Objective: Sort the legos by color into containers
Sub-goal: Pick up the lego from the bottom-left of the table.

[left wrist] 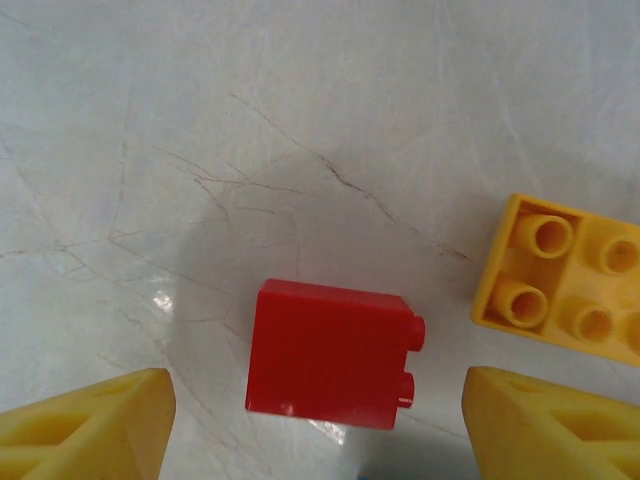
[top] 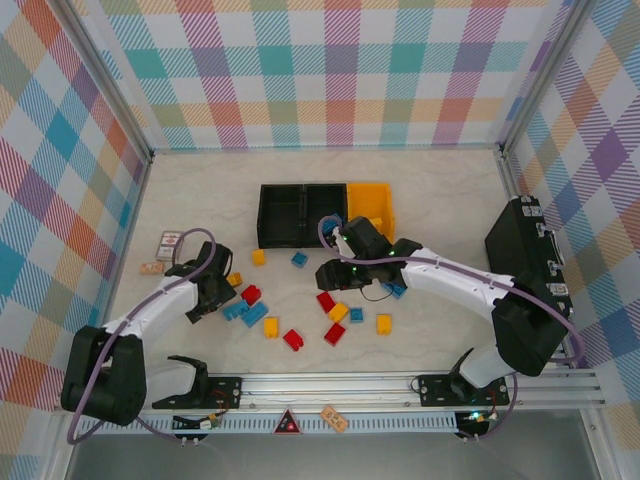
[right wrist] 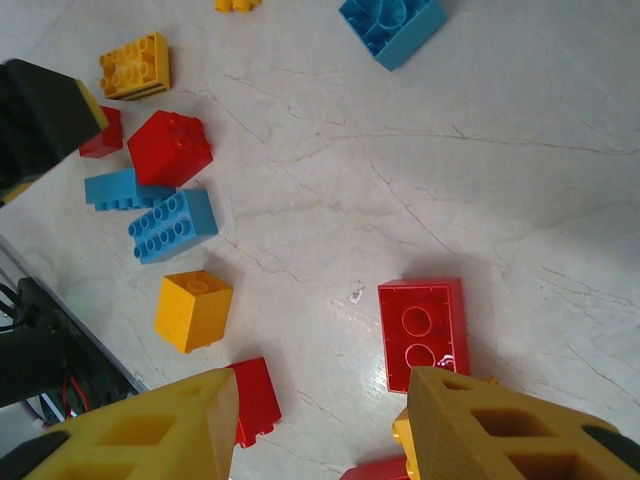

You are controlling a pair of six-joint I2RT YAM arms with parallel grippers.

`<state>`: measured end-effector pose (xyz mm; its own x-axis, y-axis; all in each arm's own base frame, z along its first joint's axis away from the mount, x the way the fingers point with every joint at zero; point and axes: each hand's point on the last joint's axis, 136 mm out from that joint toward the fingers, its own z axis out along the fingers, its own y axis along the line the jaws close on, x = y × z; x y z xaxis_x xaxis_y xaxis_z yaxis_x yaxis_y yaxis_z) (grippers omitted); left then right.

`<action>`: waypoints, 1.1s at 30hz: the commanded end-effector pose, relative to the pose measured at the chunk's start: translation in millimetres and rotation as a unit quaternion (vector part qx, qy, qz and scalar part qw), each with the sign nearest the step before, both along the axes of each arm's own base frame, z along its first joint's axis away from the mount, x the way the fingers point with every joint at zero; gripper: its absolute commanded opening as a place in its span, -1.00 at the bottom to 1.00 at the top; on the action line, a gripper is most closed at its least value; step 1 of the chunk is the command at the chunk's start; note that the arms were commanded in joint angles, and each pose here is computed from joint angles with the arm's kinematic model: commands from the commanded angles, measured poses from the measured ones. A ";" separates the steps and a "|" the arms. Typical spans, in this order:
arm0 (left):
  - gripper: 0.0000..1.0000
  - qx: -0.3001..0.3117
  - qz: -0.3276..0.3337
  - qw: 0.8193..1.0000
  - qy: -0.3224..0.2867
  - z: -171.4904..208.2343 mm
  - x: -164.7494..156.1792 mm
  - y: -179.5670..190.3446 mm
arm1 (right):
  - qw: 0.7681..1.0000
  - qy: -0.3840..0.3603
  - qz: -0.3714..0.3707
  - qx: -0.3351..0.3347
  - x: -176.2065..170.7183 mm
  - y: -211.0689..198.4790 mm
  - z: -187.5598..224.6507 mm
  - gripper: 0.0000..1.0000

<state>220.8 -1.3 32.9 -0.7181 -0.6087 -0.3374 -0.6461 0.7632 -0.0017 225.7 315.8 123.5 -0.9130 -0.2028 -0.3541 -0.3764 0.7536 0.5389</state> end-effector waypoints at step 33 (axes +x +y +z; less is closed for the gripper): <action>-0.32 -0.117 -0.079 0.988 -0.061 56.9 36.1 -46.0 | 0.999 -0.019 0.000 0.048 1.6 12.2 30.6 -0.04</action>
